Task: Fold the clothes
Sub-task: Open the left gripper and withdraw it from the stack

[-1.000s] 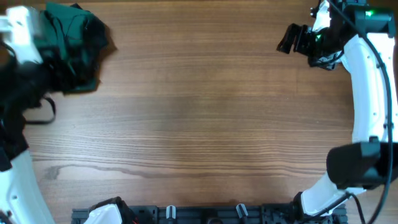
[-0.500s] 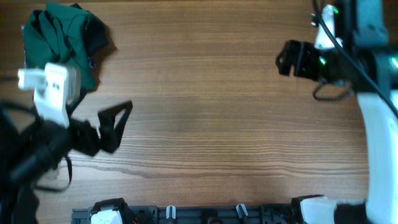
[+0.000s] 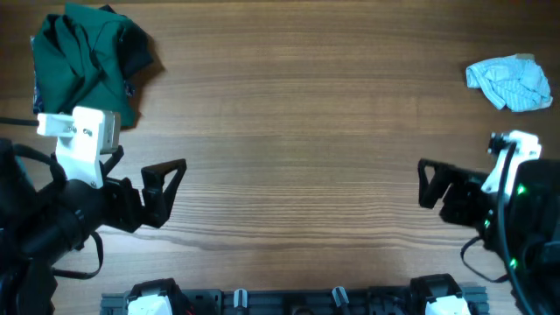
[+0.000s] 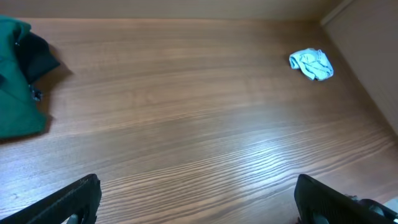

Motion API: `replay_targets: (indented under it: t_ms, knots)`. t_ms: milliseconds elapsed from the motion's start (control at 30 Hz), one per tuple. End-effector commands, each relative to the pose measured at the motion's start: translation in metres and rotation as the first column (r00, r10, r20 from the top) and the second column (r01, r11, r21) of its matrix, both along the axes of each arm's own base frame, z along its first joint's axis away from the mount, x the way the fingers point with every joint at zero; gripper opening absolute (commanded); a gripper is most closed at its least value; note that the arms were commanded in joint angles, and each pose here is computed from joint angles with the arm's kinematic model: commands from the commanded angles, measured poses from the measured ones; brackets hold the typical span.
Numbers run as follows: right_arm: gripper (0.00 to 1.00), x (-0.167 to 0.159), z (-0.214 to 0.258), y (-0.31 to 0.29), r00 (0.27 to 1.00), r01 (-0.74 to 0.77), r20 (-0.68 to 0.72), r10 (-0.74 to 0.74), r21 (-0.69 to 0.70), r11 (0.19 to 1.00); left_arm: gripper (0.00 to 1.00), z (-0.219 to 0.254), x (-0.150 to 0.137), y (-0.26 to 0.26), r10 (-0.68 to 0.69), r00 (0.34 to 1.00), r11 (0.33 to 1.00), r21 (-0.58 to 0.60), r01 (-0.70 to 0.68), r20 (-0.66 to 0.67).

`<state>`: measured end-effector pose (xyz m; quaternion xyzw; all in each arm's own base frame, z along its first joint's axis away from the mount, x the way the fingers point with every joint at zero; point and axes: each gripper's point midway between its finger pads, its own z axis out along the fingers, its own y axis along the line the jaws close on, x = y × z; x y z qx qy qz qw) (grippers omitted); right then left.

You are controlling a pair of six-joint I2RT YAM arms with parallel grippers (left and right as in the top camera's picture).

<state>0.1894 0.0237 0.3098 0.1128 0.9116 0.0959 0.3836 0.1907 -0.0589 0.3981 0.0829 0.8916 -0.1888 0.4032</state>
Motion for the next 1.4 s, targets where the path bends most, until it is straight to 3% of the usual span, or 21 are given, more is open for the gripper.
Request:
replay_targets:
  t_ms: [0, 433, 933, 1267, 1367]
  knots:
    - [0.98, -0.004, -0.017, -0.004, 1.0, 0.029, 0.007, -0.029, -0.001, 1.0, 1.0, -0.001, 0.0, 0.0, -0.009, 1.0, 1.0, 0.012, 0.009, 0.0]
    - [1.0, 0.0, -0.033, -0.003, 0.997, 0.047, 0.059, -0.049, 0.033, 0.998, 1.0, -0.001, 0.0, 0.0, -0.009, 1.0, 1.0, 0.012, 0.009, 0.0]
    - [1.0, -0.016, -0.051, -0.007, 0.998, 0.047, -0.037, -0.047, 0.0, 0.999, 1.0, -0.001, 0.0, 0.0, -0.009, 1.0, 1.0, 0.012, 0.009, 0.0]
    - [1.0, 0.012, -0.023, -0.006, 0.992, 0.029, 0.127, -0.025, -0.024, 0.999, 1.0, -0.001, 0.0, 0.0, -0.009, 1.0, 1.0, 0.012, 0.009, 0.0]
    - [1.0, 0.021, -0.014, -0.009, 0.97, 0.013, 0.243, 0.003, -0.062, 0.998, 1.0, -0.001, 0.0, 0.0, -0.009, 1.0, 1.0, 0.012, 0.009, 0.0]
